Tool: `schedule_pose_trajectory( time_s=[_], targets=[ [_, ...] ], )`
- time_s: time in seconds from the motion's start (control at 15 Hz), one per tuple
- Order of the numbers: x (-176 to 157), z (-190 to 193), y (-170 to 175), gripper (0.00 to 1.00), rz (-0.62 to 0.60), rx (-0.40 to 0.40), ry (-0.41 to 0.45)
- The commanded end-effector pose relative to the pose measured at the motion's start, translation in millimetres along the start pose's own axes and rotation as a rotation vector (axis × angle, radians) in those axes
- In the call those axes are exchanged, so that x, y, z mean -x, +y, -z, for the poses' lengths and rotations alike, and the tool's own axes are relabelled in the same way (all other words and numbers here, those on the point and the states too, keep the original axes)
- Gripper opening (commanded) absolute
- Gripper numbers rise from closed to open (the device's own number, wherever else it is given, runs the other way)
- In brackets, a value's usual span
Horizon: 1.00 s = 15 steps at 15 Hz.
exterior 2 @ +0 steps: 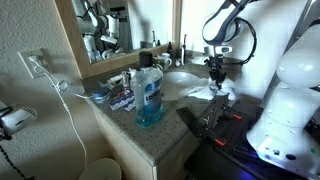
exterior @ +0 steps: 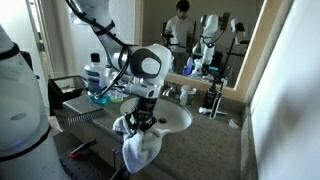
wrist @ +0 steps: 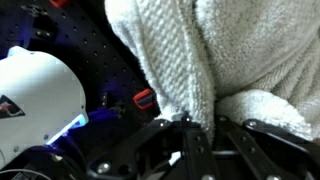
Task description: Use the towel to wipe the sink
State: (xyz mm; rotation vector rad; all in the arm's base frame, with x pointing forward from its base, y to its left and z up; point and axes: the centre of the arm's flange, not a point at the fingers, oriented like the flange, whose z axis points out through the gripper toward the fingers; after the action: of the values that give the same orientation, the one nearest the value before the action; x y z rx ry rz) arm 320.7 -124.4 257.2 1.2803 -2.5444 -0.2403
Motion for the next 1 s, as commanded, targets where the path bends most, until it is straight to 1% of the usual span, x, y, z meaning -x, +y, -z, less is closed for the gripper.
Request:
schedule_pose_trajectory(
  time_s=[0.0, 0.13, 0.2, 0.4, 0.6, 0.8, 0.93],
  targets=[
    [-20, 0, 4, 0.07, -0.06, -0.099, 0.09],
    [-7, 5, 3, 0.07, -0.025, -0.155, 0.101],
    [3, 8, 4, 0.07, 0.008, -0.172, 0.084],
    [40, 13, 12, 0.07, 0.092, -0.185, -0.018],
    [78, 14, 26, 0.07, 0.175, -0.144, -0.126],
    [109, 13, 42, 0.07, 0.252, -0.089, -0.192],
    [122, 12, 52, 0.07, 0.291, -0.047, -0.231]
  ],
)
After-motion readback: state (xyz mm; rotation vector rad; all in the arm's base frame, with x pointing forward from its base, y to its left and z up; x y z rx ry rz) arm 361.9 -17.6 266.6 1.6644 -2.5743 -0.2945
